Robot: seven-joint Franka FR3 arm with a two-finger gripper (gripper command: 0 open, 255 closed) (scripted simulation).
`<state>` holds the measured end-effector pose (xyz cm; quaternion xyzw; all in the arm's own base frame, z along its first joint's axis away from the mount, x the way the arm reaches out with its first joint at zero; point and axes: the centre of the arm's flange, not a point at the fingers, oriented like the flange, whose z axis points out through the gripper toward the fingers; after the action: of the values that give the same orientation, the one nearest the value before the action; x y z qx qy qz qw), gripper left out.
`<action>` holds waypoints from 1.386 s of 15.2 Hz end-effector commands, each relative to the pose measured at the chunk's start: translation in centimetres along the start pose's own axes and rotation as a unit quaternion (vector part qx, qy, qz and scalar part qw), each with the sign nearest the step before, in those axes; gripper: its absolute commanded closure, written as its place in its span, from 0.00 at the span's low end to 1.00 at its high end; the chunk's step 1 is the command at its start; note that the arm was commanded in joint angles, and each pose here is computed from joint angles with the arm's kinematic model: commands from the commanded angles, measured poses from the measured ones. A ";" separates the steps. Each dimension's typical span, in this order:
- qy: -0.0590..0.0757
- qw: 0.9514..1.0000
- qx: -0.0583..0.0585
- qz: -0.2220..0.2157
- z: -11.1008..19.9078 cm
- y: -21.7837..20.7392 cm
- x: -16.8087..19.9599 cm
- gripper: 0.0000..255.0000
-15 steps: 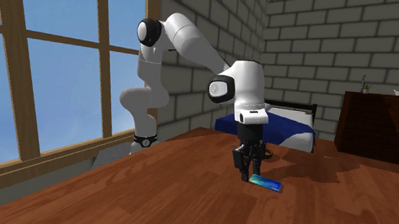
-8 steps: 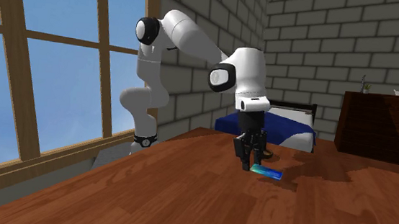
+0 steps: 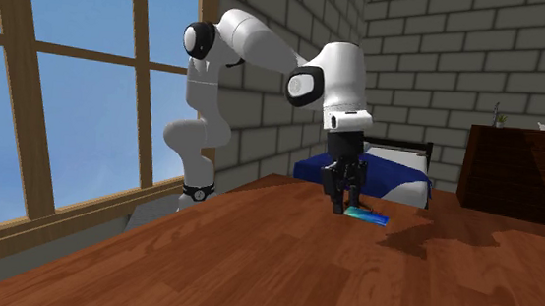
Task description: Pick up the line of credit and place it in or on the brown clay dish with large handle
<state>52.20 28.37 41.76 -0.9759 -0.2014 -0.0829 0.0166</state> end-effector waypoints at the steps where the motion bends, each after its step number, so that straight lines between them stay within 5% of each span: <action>1: 0.000 1.000 0.000 0.000 -1.0 0.0 0.2 1.00; 7: 0.000 1.000 0.000 0.000 -3.7 0.0 0.7 1.00; 21: 0.000 1.000 0.000 0.000 -6.6 -15.6 -9.5 1.00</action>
<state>37.48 37.79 46.76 -0.9757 -0.2024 -0.0827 0.0166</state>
